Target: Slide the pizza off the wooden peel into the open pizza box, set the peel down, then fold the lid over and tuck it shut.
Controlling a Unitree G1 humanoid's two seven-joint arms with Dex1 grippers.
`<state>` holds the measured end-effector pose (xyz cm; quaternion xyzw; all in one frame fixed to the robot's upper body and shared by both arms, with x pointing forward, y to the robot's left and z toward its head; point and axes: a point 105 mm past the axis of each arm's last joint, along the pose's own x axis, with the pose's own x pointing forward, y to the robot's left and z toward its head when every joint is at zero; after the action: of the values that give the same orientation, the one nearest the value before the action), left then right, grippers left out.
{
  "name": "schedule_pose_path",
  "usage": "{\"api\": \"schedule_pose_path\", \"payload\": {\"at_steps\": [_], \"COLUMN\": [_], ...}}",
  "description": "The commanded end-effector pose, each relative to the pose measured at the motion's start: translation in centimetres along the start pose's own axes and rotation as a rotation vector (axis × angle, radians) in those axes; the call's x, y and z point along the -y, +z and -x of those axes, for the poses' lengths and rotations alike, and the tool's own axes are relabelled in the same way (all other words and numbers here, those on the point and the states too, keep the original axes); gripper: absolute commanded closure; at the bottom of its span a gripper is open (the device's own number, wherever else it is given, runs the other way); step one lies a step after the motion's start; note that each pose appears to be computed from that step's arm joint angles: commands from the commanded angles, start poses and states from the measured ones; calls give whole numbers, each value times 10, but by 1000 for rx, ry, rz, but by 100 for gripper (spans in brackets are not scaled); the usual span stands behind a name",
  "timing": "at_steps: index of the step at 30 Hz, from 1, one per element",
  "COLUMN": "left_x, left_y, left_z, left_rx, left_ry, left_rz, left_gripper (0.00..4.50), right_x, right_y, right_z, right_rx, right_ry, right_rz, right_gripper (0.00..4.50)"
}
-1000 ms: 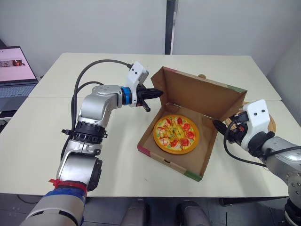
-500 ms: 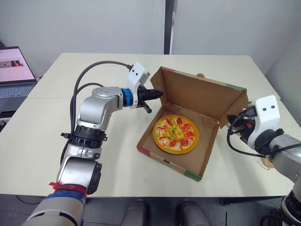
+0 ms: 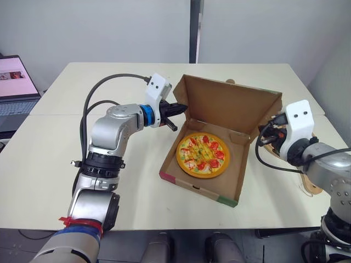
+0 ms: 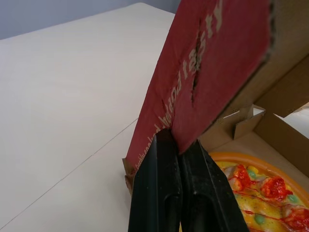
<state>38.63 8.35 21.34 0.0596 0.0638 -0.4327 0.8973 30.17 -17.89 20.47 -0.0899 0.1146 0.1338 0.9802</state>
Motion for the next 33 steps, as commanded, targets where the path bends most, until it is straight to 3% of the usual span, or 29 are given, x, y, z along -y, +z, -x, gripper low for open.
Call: {"api": "schedule_pose_path", "payload": {"at_steps": [1, 12, 28, 33], "left_x": [15, 19, 32, 25], "left_y": [14, -1, -53, -61], "left_z": [0, 19, 40, 45], "left_rx": [54, 42, -21, -25], "left_ry": [-49, -39, 20, 62], "left_rz": [-13, 56, 162, 164], "left_gripper": [450, 450, 450, 450], "right_x": [-10, -39, -59, -66], "right_y": [16, -3, -40, -49], "right_z": [1, 13, 26, 31], "right_rx": [71, 77, 109, 120], "right_ry": [52, 85, 79, 119], "right_rz": [24, -11, -47, -38], "right_gripper": [449, 449, 449, 281]}}
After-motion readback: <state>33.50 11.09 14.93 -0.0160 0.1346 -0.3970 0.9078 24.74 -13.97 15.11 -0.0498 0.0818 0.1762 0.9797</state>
